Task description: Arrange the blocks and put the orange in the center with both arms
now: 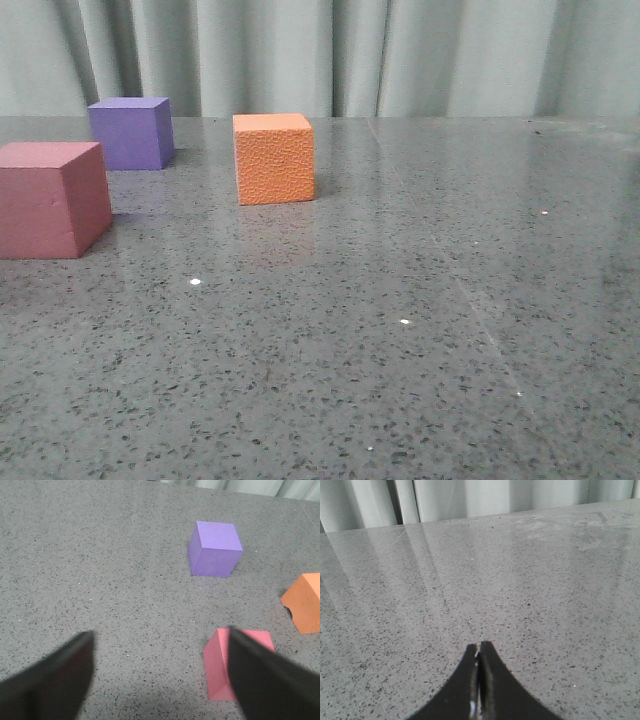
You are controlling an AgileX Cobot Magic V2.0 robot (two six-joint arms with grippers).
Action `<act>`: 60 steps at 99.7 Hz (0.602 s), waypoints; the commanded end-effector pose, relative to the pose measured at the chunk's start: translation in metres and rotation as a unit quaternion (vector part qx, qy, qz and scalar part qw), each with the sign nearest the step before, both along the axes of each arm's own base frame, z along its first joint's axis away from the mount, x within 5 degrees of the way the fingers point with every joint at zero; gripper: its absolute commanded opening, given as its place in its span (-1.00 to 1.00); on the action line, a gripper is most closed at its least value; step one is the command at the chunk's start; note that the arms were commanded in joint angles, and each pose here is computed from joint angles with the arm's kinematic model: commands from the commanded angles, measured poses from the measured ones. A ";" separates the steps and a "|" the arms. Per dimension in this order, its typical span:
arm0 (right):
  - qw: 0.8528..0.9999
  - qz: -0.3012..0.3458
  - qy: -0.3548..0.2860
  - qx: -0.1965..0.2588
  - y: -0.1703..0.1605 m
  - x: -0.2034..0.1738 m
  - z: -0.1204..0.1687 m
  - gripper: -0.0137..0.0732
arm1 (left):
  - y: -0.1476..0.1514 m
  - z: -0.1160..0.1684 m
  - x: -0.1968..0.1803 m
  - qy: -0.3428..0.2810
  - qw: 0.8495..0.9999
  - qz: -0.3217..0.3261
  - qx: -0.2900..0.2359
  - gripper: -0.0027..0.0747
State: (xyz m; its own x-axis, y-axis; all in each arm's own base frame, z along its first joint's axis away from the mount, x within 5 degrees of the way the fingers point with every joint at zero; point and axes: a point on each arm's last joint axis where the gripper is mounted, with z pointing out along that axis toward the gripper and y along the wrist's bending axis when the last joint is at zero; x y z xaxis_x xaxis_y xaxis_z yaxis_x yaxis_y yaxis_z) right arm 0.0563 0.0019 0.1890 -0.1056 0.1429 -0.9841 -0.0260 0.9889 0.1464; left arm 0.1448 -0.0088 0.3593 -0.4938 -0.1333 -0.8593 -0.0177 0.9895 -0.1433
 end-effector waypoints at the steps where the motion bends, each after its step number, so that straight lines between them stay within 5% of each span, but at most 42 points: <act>1: 0.999 0.000 -0.046 -0.003 0.000 0.000 0.012 -0.84 | -0.001 0.018 0.002 -0.056 0.998 -0.005 -0.004 0.91; 16: 0.999 0.000 -0.046 -0.003 0.000 0.000 0.012 -0.84 | -0.001 0.020 0.003 -0.072 0.997 -0.003 0.000 0.78; 60: 0.999 0.000 -0.046 -0.003 0.000 0.000 0.012 -0.84 | -0.028 0.054 0.019 -0.088 0.992 -0.075 -0.052 0.78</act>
State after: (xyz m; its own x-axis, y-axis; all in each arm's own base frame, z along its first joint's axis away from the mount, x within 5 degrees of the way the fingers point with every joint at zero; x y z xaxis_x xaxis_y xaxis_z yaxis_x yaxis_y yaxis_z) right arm 0.0563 0.0019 0.1890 -0.1056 0.1429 -0.9841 -0.0260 0.9889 0.1464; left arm 0.1568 -0.0282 0.3892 -0.4395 -0.1424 -0.8869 0.1016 0.9731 -0.2066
